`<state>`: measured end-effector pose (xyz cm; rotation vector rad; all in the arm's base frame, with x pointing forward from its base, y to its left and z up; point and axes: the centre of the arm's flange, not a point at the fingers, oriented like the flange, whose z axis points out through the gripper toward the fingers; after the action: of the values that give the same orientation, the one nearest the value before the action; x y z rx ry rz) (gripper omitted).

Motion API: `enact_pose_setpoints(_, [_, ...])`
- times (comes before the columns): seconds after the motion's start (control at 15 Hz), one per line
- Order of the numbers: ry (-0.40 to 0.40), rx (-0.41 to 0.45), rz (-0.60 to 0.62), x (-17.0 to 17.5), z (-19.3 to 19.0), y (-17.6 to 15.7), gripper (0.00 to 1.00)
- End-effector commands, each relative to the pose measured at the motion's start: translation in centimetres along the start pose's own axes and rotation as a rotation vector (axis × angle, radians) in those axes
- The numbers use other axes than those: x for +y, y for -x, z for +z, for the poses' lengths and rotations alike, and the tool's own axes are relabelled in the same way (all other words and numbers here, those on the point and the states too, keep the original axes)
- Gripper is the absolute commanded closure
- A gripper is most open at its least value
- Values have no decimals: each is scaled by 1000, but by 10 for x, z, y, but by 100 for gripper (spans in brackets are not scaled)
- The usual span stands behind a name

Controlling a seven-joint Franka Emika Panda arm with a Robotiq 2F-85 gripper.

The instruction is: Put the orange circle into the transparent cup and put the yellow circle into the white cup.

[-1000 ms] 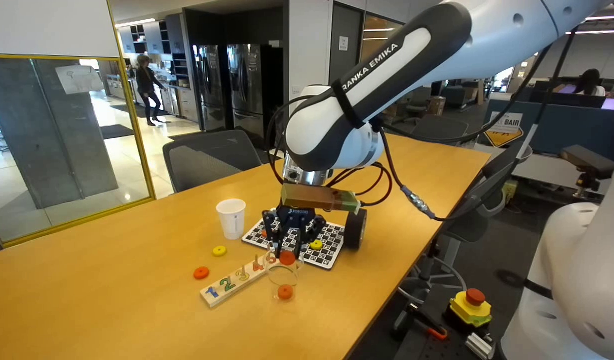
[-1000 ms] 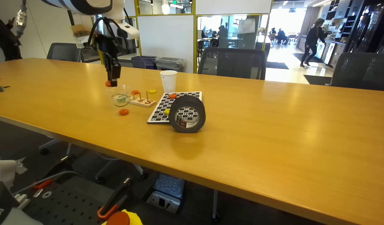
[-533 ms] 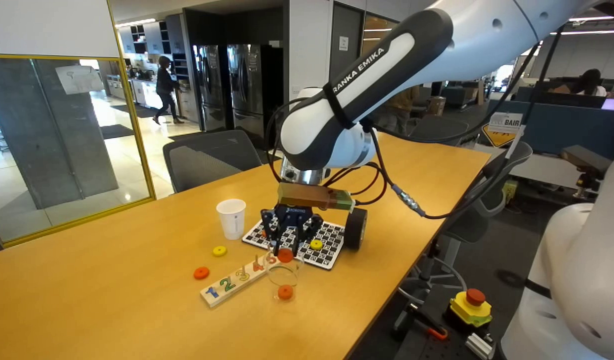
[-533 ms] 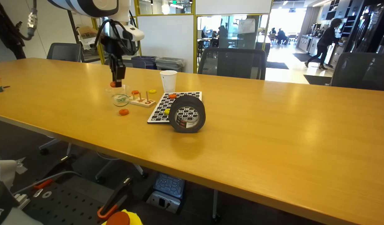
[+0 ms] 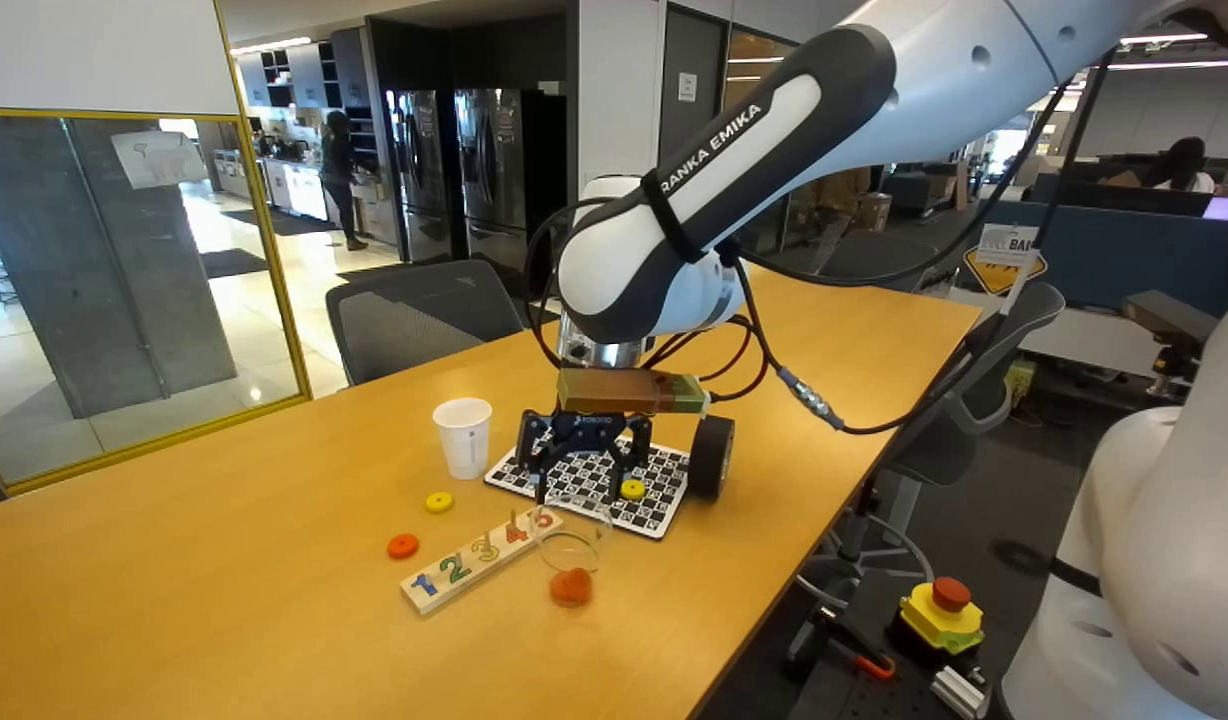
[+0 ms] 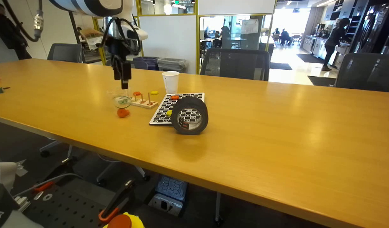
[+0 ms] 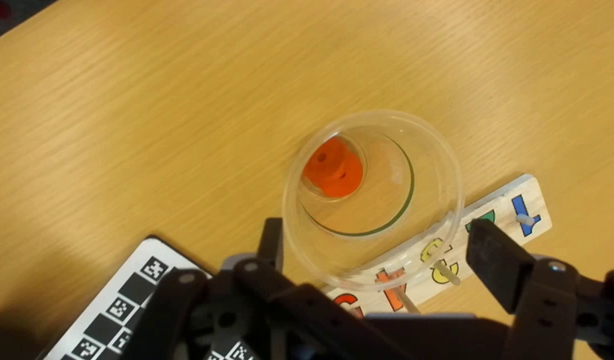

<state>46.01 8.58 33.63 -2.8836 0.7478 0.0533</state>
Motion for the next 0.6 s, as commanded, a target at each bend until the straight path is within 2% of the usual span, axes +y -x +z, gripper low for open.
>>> enact_pose_setpoints(0.0, [59, 65, -80, -7, -30, -15, 0])
enact_pose_setpoints(0.27, [136, 141, -175, -15, -47, -54, 0])
enact_pose_setpoints(0.53, [134, 160, -220, -22, -42, -105, 0])
